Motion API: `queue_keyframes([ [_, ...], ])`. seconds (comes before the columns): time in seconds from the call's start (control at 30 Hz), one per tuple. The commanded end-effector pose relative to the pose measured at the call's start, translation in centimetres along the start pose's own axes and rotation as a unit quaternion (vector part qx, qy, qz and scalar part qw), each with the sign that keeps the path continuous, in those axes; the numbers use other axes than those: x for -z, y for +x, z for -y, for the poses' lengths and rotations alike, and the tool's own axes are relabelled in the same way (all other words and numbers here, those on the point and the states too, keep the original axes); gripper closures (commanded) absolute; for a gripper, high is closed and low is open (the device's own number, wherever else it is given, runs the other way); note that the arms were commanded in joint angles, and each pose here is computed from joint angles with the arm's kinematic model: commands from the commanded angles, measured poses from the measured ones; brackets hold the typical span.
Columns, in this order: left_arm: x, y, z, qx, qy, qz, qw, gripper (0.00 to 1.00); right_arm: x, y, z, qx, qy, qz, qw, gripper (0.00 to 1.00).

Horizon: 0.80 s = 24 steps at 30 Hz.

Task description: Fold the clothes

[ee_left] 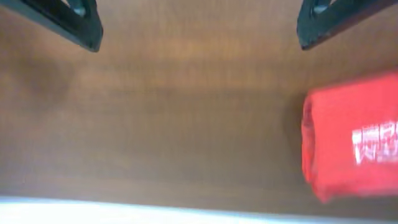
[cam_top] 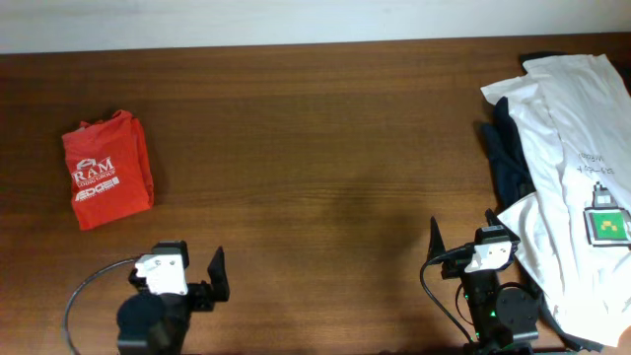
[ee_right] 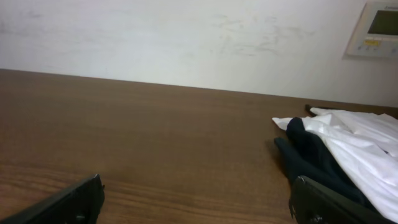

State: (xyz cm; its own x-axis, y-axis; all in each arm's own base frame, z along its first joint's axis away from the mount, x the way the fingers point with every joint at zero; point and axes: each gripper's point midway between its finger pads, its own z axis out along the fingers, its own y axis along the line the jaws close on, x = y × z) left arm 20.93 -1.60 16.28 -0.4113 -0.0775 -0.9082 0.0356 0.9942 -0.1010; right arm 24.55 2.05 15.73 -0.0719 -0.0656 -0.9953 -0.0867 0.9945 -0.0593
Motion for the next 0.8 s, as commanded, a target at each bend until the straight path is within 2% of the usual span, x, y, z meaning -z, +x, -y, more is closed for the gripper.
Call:
queue_keyframes([
  [0.0, -1.6, -0.3, -0.3, 0.004, 0.000, 0.083, 0.997, 0.01, 0.0, 0.2, -0.1, 0.002, -0.004, 0.000, 1.000, 0.01],
  [0.13, -2.5, -3.4, -0.8, 0.007, -0.007, 0.225, 0.974, 0.01, 0.0, 0.2, -0.1, 0.002, -0.004, 0.000, 1.000, 0.01],
  [0.27, -3.5, -1.0, -1.1, -0.024, -0.017, 0.171, 0.985, 0.01, 0.0, 0.2, -0.1, 0.002, -0.004, 0.000, 1.000, 0.01],
  [0.77, -3.5, -1.0, -0.7, -0.026, -0.008, 0.170, 0.985, 0.01, 0.0, 0.2, -0.1, 0.002, -0.004, 0.000, 1.000, 0.01],
])
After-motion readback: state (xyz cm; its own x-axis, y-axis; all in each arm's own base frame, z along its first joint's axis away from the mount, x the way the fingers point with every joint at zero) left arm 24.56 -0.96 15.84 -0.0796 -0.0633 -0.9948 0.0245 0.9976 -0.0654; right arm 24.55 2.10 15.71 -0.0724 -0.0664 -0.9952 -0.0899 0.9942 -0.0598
